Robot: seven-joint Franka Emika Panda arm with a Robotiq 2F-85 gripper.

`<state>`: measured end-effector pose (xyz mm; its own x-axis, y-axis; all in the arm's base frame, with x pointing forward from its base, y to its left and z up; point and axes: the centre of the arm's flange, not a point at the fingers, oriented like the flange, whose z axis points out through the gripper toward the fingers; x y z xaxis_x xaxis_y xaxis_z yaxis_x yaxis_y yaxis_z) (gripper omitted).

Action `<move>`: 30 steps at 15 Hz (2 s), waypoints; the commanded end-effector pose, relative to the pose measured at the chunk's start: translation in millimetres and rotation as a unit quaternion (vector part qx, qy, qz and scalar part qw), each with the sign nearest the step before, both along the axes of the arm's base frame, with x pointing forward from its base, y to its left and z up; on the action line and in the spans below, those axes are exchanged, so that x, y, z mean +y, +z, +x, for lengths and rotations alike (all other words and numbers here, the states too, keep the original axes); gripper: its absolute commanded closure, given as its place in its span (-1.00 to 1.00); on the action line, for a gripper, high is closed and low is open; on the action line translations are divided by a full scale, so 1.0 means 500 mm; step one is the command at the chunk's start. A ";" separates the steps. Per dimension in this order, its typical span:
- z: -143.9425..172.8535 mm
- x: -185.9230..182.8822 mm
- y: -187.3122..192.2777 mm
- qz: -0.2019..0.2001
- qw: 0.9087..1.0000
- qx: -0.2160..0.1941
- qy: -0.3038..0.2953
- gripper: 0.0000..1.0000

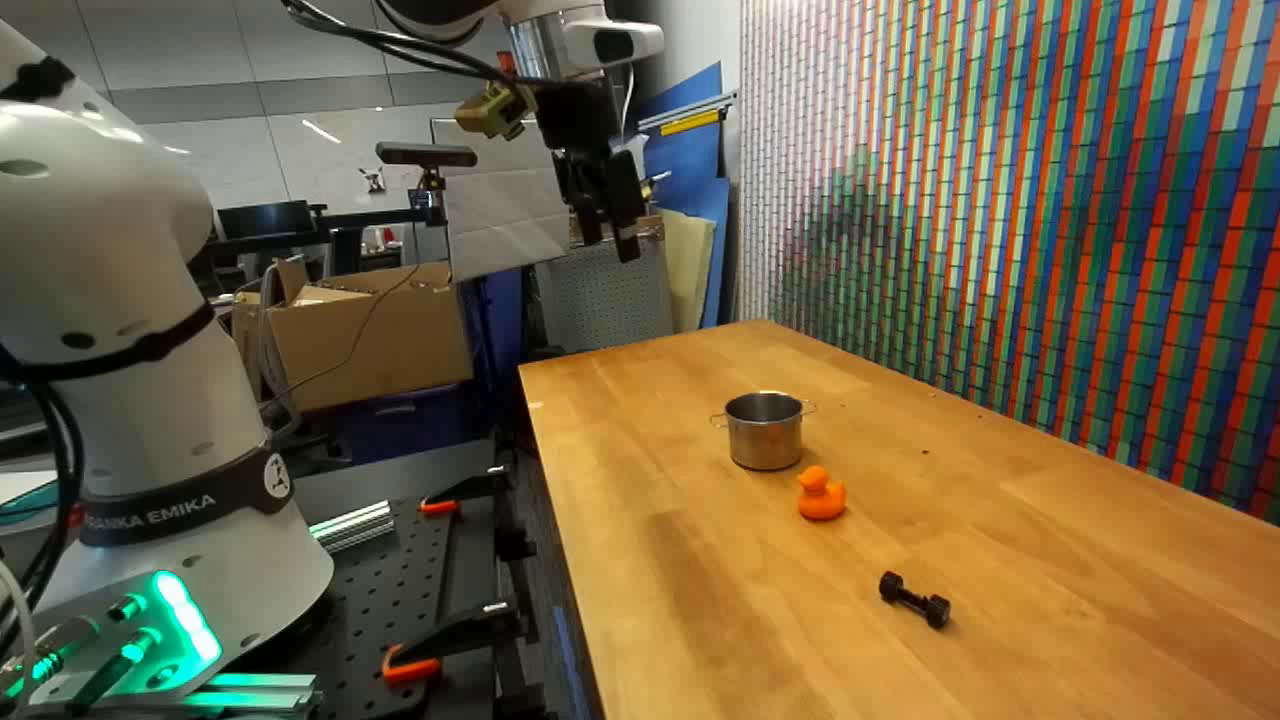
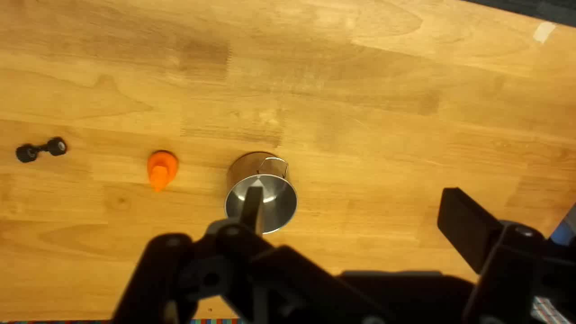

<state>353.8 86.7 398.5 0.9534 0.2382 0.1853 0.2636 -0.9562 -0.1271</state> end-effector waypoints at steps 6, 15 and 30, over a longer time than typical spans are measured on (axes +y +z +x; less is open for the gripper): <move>0.080 -0.008 -0.028 -0.032 0.999 -0.016 0.003 -1.00; 0.355 -0.201 -0.098 -0.119 0.987 -0.087 -0.064 -1.00; 0.365 -0.154 -0.469 -0.118 0.989 0.015 -0.091 -1.00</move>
